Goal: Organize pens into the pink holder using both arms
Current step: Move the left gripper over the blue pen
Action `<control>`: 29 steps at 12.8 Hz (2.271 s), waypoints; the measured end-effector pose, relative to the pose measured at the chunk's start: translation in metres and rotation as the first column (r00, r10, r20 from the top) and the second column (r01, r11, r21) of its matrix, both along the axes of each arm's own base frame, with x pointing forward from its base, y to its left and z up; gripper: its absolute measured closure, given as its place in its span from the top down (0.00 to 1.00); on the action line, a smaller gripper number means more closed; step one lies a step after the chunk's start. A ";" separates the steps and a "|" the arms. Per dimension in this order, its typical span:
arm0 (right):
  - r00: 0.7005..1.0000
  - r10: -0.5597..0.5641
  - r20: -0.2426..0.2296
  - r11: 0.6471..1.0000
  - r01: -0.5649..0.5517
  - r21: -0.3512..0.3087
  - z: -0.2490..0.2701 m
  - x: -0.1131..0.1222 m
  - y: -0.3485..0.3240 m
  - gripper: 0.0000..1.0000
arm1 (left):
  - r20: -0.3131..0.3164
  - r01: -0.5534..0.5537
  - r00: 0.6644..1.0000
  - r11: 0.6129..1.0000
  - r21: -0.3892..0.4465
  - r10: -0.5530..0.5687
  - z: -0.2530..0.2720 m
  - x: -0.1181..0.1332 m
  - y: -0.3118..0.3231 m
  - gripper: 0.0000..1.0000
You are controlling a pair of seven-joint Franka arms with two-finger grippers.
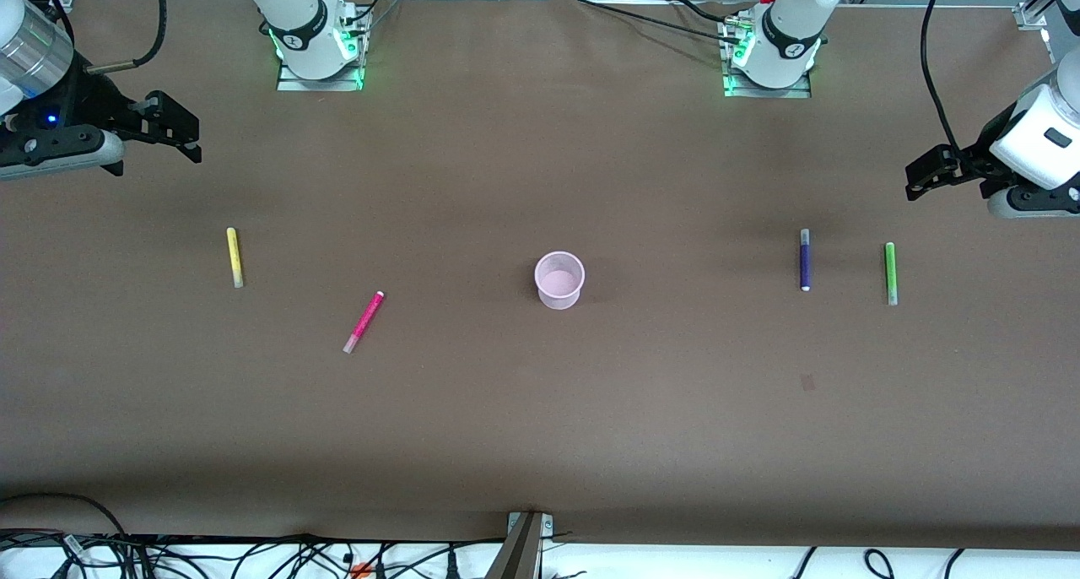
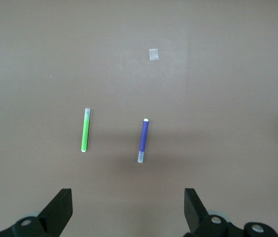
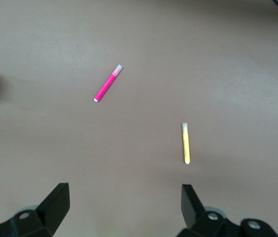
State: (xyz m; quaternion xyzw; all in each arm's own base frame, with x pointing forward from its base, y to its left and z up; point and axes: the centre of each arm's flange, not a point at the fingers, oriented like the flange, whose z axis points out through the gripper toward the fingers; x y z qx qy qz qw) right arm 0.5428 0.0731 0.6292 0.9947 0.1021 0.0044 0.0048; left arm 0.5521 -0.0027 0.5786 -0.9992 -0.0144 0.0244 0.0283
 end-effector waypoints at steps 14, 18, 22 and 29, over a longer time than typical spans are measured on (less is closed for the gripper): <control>1.000 0.008 -0.013 1.000 -0.008 -0.002 0.000 -0.002 0.004 1.00 | -0.287 0.041 0.957 0.999 -0.002 -0.040 -0.133 0.032 -0.023 1.00; 1.000 0.008 -0.013 1.000 -0.008 -0.002 0.000 -0.002 0.004 1.00 | -0.224 0.054 0.973 0.998 -0.011 -0.055 -0.212 0.046 -0.026 1.00; 1.000 0.008 -0.013 1.000 -0.008 -0.002 0.000 -0.002 0.005 1.00 | -0.152 0.066 0.986 0.998 -0.017 -0.068 -0.276 0.030 -0.027 1.00; 1.000 0.008 -0.013 1.000 -0.008 -0.002 0.000 -0.002 0.005 1.00 | -0.058 0.209 0.977 0.976 0.063 -0.206 -0.368 0.009 -0.021 1.00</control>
